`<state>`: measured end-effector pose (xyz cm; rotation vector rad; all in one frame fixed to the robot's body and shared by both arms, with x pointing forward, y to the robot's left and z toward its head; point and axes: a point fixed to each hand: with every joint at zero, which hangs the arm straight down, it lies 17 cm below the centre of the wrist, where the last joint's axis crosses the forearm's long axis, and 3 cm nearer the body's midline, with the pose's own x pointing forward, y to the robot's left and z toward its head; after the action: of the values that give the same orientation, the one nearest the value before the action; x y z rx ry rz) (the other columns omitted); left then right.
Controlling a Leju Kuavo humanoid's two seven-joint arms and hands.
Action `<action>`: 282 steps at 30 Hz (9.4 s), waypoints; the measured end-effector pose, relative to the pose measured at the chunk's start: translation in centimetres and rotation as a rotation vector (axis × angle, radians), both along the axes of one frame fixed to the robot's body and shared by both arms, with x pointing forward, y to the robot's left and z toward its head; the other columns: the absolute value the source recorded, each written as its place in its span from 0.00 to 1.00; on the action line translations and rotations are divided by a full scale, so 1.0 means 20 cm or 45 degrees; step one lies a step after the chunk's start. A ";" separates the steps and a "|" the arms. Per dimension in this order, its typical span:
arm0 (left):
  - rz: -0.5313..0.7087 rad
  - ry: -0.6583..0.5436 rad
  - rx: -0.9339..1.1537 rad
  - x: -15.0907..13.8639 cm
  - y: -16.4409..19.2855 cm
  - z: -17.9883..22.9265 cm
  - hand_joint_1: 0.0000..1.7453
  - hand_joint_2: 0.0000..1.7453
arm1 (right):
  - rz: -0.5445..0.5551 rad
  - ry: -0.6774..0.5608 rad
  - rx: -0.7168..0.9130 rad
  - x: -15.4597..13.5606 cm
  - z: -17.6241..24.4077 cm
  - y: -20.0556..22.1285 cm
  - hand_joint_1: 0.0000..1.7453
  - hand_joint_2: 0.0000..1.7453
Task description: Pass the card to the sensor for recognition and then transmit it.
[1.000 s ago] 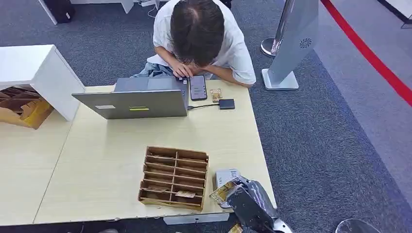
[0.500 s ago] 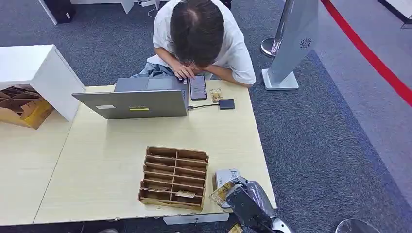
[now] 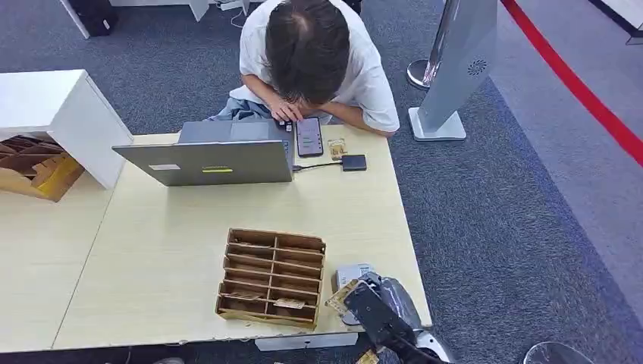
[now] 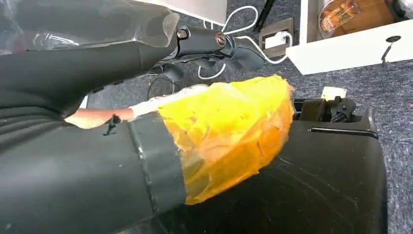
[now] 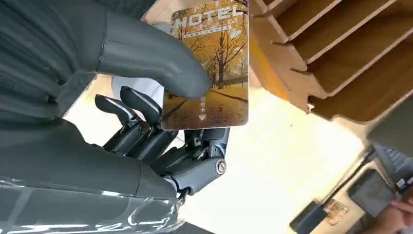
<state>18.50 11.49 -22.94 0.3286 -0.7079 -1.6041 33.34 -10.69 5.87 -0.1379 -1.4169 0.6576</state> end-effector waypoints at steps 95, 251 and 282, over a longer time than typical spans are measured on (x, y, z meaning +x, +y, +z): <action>-0.128 0.039 -0.009 0.09 -0.07 0.03 0.00 0.00 | -0.067 -0.016 -0.624 0.32 -0.16 -0.09 1.00 1.00; -0.208 0.024 0.063 0.19 -0.04 0.05 0.00 0.00 | 0.004 -1.218 -0.265 0.13 1.34 0.36 0.00 0.00; 0.002 0.010 0.015 0.18 0.03 0.04 0.00 0.00 | 0.124 -1.063 -0.279 -0.11 1.11 0.27 0.00 1.00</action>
<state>22.10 12.00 -22.14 0.3315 -0.6922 -1.6081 31.18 -5.36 28.12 -0.5694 -2.1532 0.8865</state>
